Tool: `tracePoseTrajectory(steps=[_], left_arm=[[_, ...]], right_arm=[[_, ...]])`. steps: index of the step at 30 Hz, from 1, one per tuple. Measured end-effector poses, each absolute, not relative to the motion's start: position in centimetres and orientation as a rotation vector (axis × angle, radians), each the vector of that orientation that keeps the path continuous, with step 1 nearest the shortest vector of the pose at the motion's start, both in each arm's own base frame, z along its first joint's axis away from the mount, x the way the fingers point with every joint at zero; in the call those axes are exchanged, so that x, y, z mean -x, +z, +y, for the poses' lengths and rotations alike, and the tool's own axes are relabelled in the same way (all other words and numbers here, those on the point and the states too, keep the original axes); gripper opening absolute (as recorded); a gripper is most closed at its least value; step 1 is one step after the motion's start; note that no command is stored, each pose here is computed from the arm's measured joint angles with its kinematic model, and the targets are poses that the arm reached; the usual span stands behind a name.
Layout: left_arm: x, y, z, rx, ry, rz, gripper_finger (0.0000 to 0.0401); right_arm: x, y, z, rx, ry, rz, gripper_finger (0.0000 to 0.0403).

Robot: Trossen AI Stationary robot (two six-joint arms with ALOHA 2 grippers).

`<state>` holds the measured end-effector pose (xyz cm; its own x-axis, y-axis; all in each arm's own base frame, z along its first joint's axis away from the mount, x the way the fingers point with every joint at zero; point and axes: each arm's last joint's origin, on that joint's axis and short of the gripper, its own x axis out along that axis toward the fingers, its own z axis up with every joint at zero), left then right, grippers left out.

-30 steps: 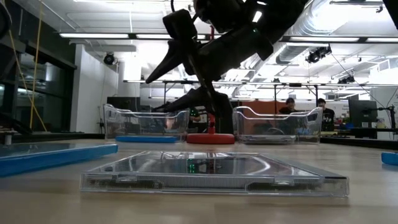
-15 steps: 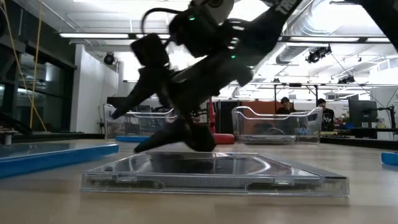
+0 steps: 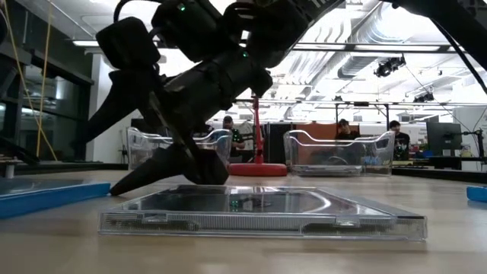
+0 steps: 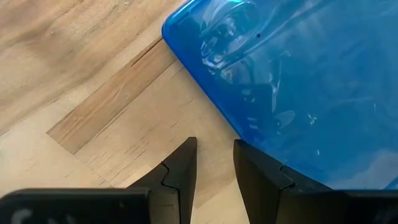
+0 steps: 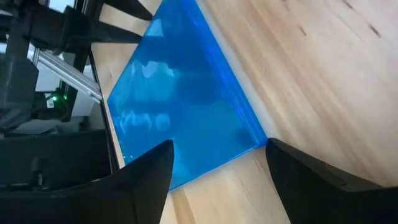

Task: Pick & place jewel cases by type
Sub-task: Put the left blue cd case into the left transparent bin

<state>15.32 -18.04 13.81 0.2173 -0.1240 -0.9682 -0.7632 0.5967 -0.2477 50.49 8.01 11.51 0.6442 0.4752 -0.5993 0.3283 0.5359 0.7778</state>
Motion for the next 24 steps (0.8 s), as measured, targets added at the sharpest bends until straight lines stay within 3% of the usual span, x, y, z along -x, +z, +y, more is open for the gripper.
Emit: tracePoseTrajectory(steps=[8, 24], left_arm=[[-15.3, 13.8, -18.0, 0.860, 0.528, 1.306, 0.0105], [-15.3, 13.8, -18.0, 0.851, 0.530, 1.281, 0.0105]], right_arm=[[-50.1, 11.2, 7.4, -1.041, 0.064, 0.970, 0.0247], [-50.7, 12.0, 8.7, -0.988, 0.202, 0.857, 0.0247]])
